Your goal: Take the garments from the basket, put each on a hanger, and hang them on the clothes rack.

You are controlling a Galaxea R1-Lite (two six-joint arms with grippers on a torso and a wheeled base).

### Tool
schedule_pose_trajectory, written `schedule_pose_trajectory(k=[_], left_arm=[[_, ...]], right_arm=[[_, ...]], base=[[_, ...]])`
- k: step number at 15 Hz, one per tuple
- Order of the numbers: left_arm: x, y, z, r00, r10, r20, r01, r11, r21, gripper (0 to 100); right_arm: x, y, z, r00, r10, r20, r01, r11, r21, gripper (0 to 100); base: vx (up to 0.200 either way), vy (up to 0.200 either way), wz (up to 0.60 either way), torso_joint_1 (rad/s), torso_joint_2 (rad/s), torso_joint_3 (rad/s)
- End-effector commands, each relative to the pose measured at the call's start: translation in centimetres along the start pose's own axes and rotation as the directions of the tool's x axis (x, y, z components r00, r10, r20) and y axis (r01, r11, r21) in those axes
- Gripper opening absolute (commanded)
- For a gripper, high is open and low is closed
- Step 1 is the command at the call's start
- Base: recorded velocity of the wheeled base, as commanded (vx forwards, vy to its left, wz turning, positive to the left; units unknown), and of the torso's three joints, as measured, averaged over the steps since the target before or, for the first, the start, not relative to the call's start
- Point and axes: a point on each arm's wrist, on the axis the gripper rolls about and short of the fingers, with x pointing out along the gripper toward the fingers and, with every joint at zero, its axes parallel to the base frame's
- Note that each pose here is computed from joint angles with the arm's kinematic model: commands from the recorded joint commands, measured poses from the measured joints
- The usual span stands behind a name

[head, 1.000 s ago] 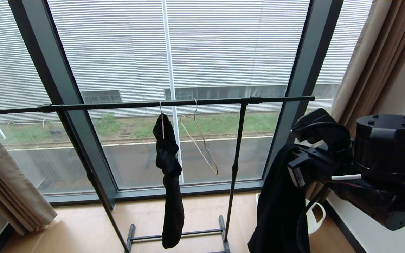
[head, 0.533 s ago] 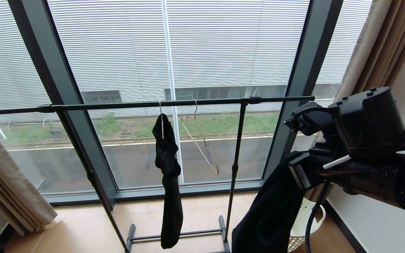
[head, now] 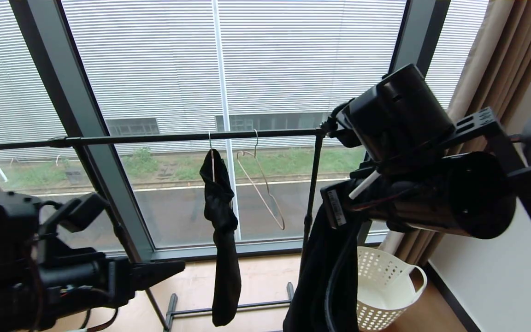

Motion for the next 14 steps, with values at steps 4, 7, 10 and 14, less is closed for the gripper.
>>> schedule_pose_trajectory(k=[4, 7, 10, 14], left_arm=[[9.1, -1.7, -1.5, 0.977, -0.061, -0.202, 0.065, 0.998, 0.013, 100], [10.5, -2.8, -1.4, 0.978, -0.106, -0.181, 0.112, 0.993, 0.027, 100], [12.0, -4.7, -0.3, 0.977, -0.146, -0.156, 0.149, 0.989, 0.004, 100], [14.3, -5.1, -0.1, 0.977, -0.134, -0.167, 0.135, 0.991, -0.005, 100]], right_arm=[[4.0, 2.2, 0.2, 1.0, -0.006, -0.003, 0.006, 1.0, 0.012, 0], [5.3, 2.1, 1.9, 1.0, 0.017, 0.02, -0.017, 0.999, 0.039, 0], [5.3, 2.6, 3.4, 0.997, 0.031, 0.07, -0.036, 0.997, 0.068, 0], [6.5, 3.9, 4.1, 0.996, 0.034, 0.086, -0.041, 0.996, 0.077, 0]], base=[[0.0, 0.0, 0.0, 0.0, 0.0, 0.0], [0.0, 0.0, 0.0, 0.0, 0.0, 0.0], [0.0, 0.0, 0.0, 0.0, 0.0, 0.0], [0.0, 0.0, 0.0, 0.0, 0.0, 0.0]])
